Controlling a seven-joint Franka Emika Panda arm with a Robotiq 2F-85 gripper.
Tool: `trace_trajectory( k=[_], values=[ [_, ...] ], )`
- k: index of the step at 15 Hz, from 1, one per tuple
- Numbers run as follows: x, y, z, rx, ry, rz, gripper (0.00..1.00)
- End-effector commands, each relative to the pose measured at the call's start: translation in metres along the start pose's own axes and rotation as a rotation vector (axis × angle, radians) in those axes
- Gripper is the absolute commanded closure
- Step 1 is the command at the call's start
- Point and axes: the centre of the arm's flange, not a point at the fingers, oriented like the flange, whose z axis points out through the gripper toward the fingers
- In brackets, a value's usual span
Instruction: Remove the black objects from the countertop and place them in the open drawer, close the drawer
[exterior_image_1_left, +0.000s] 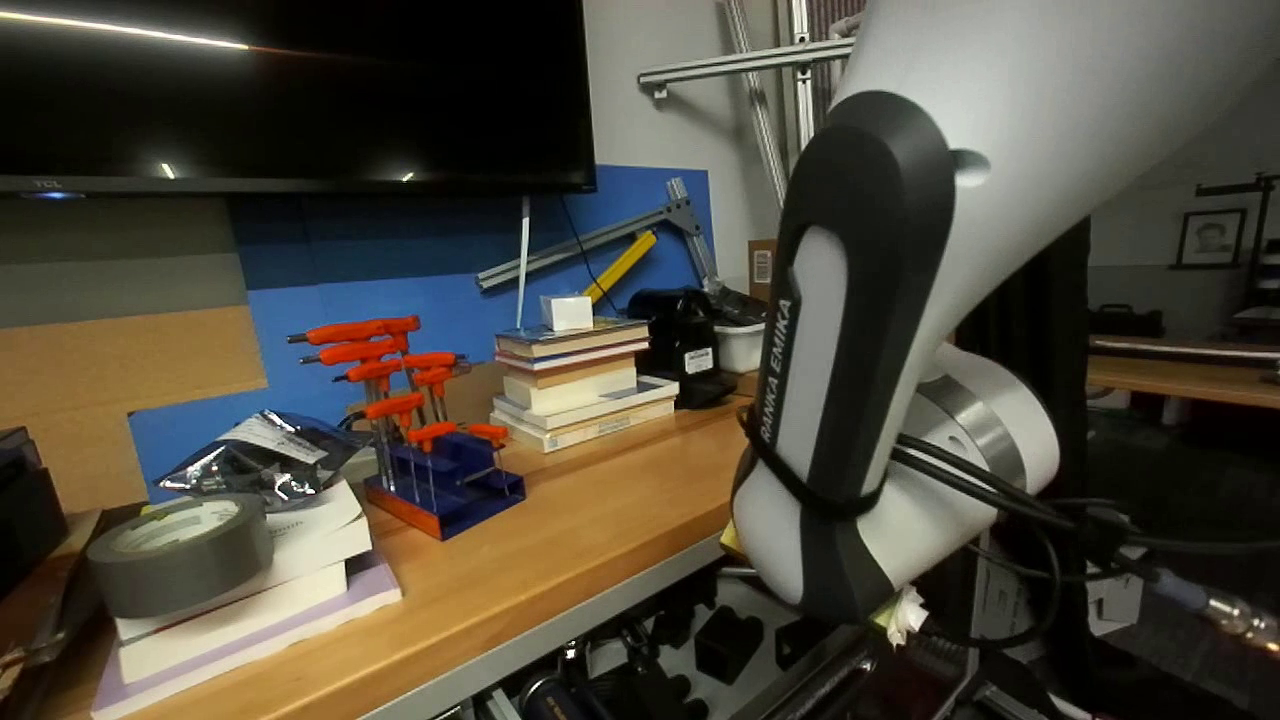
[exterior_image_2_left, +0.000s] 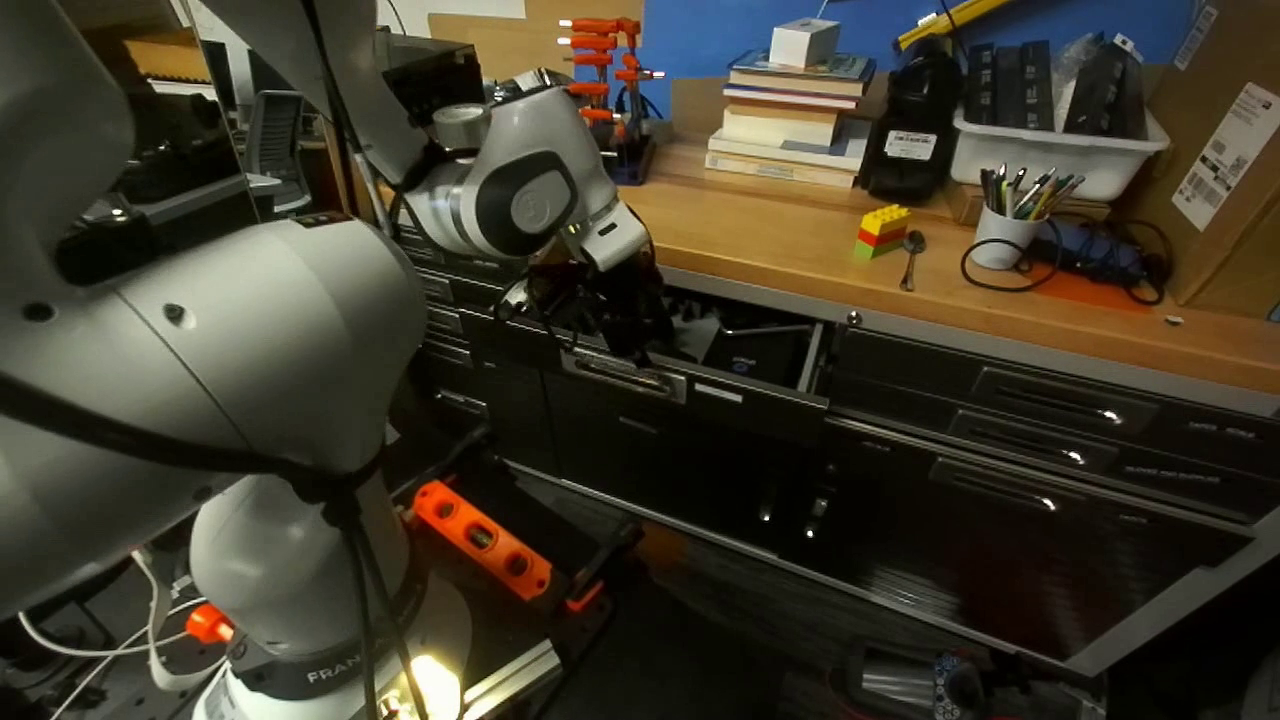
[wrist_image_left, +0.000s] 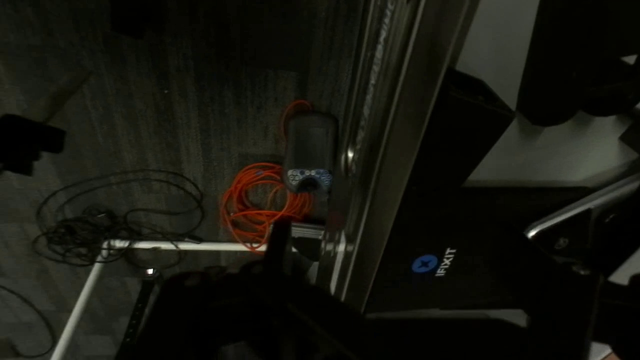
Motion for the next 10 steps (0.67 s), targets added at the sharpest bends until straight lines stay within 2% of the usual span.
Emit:
trace_trajectory(
  k=[1, 4, 6, 8, 10],
  values=[
    [-0.003, 0.003, -0.033, -0.137, 0.108, 0.076, 0.00],
    [-0.005, 0.014, -0.030, -0.273, 0.149, 0.140, 0.00],
    [-0.007, 0.022, -0.020, -0.395, 0.158, 0.154, 0.00],
    [-0.012, 0.032, -0.005, -0.532, 0.143, 0.147, 0.00],
    [-0.016, 0.042, 0.007, -0.627, 0.108, 0.109, 0.00]
  ],
)
